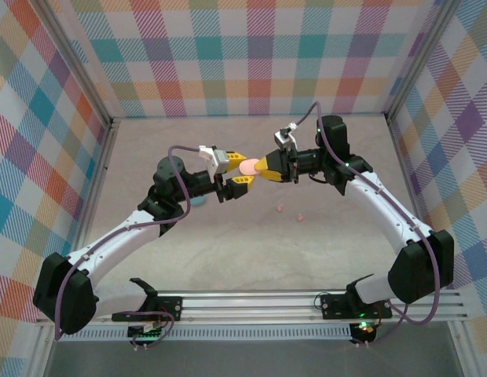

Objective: Insert wireless bluetooth earbuds into charging case

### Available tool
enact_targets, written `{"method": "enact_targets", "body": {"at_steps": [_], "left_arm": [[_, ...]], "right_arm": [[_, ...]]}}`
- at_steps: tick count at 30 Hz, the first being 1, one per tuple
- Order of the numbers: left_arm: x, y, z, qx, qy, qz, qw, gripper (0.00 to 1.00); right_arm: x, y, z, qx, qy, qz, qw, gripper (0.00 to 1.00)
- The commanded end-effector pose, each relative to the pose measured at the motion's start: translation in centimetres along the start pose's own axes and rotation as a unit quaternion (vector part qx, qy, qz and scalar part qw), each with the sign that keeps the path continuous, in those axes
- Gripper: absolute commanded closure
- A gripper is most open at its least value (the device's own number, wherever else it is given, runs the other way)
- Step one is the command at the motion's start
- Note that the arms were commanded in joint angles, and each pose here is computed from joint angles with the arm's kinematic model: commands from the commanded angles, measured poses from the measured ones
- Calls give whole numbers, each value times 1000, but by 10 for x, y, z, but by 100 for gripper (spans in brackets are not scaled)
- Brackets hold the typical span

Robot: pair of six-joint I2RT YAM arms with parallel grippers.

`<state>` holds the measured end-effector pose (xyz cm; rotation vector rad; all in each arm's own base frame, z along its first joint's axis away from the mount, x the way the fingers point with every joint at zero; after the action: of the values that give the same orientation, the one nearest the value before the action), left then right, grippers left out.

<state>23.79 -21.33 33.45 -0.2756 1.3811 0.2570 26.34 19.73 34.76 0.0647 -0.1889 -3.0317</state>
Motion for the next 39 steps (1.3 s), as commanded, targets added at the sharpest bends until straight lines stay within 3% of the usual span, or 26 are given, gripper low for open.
{"method": "enact_targets", "body": {"at_steps": [1, 12, 26, 32, 36, 39], "left_arm": [[-18, -3, 0, 7, -17, -33, 999, 39], [-14, -4, -2, 11, -15, -21, 1000, 38], [-17, -4, -3, 15, -17, -25, 999, 62], [-18, -2, -4, 13, -10, -25, 1000, 67], [-19, 0, -5, 14, -3, -17, 1000, 67], [-19, 3, -6, 14, 6, -8, 1000, 68]], "right_arm": [[6, 1, 7, -11, 13, 13, 1000, 79], [6, 1, 9, -15, 11, 10, 1000, 79], [7, 1, 6, -14, 3, 12, 1000, 74], [7, 1, 9, -13, 4, 8, 1000, 55], [8, 6, 16, -13, 30, -1, 999, 35], [12, 17, 28, 2, 81, -33, 996, 31]]}}
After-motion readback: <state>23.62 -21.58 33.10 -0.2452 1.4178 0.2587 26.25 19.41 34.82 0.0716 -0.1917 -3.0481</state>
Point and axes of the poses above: each hand's point on the last joint's axis, 136 mm out from that joint toward the fingers, its own y axis back along the fingers, its own z axis along the line the jaws close on, x = y × z, the point moved 9 cm from there along y, back along the fingers, and after that the axes turned 9 degrees about -y, right-handed, at the moved point
